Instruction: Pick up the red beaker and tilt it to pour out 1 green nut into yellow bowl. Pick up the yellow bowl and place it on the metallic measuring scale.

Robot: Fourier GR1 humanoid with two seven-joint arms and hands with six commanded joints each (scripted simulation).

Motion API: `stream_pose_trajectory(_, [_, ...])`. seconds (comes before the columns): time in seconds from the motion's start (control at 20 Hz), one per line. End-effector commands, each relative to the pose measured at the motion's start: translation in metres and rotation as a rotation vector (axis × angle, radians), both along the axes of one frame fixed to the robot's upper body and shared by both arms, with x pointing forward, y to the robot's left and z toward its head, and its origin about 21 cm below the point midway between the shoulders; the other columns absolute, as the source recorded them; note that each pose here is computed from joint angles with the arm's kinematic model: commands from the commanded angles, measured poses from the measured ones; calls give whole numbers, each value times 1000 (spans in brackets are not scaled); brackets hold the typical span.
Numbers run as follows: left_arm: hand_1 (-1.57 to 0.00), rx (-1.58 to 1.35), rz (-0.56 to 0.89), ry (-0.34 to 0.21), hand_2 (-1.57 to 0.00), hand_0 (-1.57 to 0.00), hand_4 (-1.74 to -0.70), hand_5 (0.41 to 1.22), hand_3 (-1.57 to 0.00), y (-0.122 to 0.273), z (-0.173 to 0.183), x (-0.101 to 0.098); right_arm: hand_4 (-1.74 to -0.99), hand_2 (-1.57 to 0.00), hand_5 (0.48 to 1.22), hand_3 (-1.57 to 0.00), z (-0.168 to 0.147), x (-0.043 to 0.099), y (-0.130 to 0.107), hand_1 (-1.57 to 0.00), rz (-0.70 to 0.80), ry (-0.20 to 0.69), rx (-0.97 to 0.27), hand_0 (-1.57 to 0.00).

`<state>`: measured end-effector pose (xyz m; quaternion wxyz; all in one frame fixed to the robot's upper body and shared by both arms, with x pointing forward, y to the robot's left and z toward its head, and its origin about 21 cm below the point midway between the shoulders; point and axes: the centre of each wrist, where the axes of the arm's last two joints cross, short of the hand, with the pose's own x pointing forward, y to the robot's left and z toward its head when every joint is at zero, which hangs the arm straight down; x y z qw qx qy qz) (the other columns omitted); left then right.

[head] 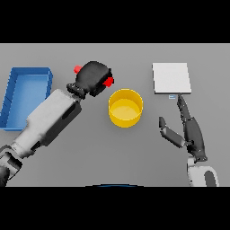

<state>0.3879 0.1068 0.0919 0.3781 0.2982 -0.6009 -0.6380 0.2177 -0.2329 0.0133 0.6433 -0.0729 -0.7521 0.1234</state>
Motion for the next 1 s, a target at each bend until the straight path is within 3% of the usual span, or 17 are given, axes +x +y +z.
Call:
stream_pose_trajectory(0.0, [-1570, 58, -28, -10, -1570, -1570, -1690, 1198, -1570, -5, 3, 3, -1261, 1, 715, 1, -3, -4, 2, 1, 12, -17, 2, 1])
stream_pose_trajectory(0.1, [-1571, 200, -71, -30, -1571, -1571, -1613, 1206, -1571, -13, 10, 7, -1258, 1, 697, 1, -1, -2, 8, 1, -3, -14, 8, 1])
stream_pose_trajectory(0.45, [-1571, 542, -202, -37, -1571, -1571, -1709, 1218, -1571, -48, 17, 12, -1198, 1, 650, 1, -1, 0, 7, 1, -22, -12, 16, 1])
stream_pose_trajectory(0.95, [-1571, 916, -342, -219, -1571, -1571, -1735, 1221, -1571, -77, 19, 11, -1169, 1, 624, 1, -1, 0, 7, 1, -54, -5, -6, 1])
